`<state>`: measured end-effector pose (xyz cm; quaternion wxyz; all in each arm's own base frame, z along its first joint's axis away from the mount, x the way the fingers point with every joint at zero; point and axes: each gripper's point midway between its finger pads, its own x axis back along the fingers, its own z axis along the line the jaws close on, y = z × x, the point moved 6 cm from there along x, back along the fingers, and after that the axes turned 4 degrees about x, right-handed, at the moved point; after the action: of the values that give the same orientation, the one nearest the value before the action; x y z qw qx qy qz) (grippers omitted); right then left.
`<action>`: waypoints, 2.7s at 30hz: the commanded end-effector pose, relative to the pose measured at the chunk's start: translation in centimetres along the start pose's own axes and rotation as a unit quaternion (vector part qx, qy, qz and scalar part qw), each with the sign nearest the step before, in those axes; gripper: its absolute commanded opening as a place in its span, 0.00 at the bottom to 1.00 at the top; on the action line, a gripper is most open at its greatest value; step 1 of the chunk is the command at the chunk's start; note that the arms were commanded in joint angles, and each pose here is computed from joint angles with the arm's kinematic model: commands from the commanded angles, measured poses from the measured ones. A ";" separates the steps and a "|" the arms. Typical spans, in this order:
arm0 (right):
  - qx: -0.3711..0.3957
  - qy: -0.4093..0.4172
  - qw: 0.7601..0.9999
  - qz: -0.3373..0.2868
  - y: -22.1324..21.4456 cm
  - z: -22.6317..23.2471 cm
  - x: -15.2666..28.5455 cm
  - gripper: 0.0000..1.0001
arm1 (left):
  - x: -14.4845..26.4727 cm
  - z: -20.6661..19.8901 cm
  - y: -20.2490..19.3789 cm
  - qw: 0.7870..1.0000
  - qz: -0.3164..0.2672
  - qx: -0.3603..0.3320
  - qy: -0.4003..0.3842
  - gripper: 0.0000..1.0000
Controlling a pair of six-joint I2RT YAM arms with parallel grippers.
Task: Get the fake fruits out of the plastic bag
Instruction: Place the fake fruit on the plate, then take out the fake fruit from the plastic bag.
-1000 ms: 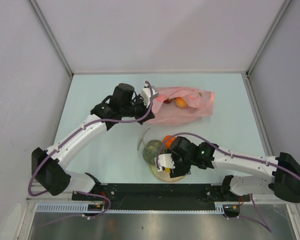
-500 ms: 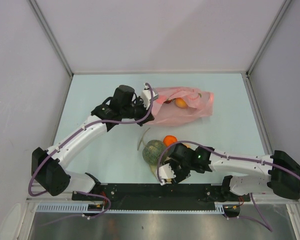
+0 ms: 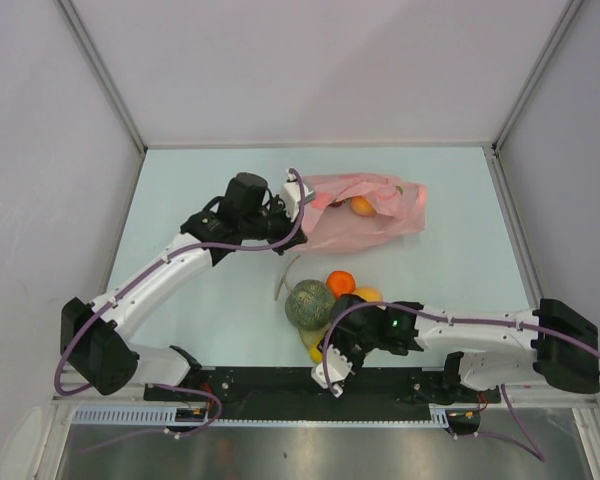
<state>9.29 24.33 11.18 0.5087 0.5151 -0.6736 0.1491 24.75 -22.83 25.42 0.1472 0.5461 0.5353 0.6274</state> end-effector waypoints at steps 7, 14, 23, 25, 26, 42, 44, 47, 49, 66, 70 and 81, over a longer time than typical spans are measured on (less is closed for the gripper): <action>0.050 -0.046 0.998 0.011 0.0 0.0 2.1 1.00 | 1.0 -0.5 1.1 0.999 -0.031 -0.017 -0.008 0.00; 0.036 -0.001 0.999 -0.030 1.3 4.0 5.9 1.00 | 0.8 -0.6 0.8 0.999 -0.029 -0.011 -0.016 0.00; -0.106 0.014 0.994 -0.032 1.6 3.7 3.4 0.55 | 0.4 -0.5 1.0 0.999 -0.027 -0.006 -0.018 0.00; -0.127 0.042 0.990 -0.036 1.5 4.0 2.2 0.27 | 0.3 -0.4 1.1 0.999 -0.026 -0.006 -0.017 0.00; -0.149 0.040 0.987 -0.046 1.4 3.7 1.9 0.19 | 0.3 -0.5 1.1 1.000 -0.024 -0.005 -0.018 0.00; -0.218 -0.051 0.975 0.007 -1.8 0.1 -0.2 0.04 | 0.5 -0.5 0.9 1.000 -0.021 -0.007 -0.017 0.00; -0.221 -0.025 0.975 0.015 -1.9 1.3 0.3 0.04 | 0.5 -0.6 0.9 1.000 -0.020 -0.006 -0.018 0.00; -0.234 -0.002 0.971 0.039 -1.8 2.5 2.2 0.04 | 0.5 -0.6 0.6 1.000 -0.018 -0.002 -0.020 0.00; -0.240 -0.029 0.969 0.043 -1.3 1.5 4.8 0.03 | 0.7 -0.5 0.8 1.000 -0.022 -0.001 -0.009 0.00; -0.462 -0.362 0.809 0.010 -18.3 -15.1 13.0 0.32 | 0.0 1.2 0.9 0.997 0.011 0.046 0.059 0.00; -0.478 -0.345 0.805 0.072 -22.2 -14.4 9.3 0.00 | -1.0 2.5 0.3 0.996 0.035 0.030 0.081 0.00; -0.611 -0.264 0.744 0.064 -22.3 -10.9 6.1 0.09 | -3.3 5.6 -0.8 0.986 0.068 0.005 0.152 0.00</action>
<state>31.34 19.16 12.07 0.5589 0.0888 -0.7563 -0.3284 28.38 -22.16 21.85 0.0262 0.5135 0.5201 0.6820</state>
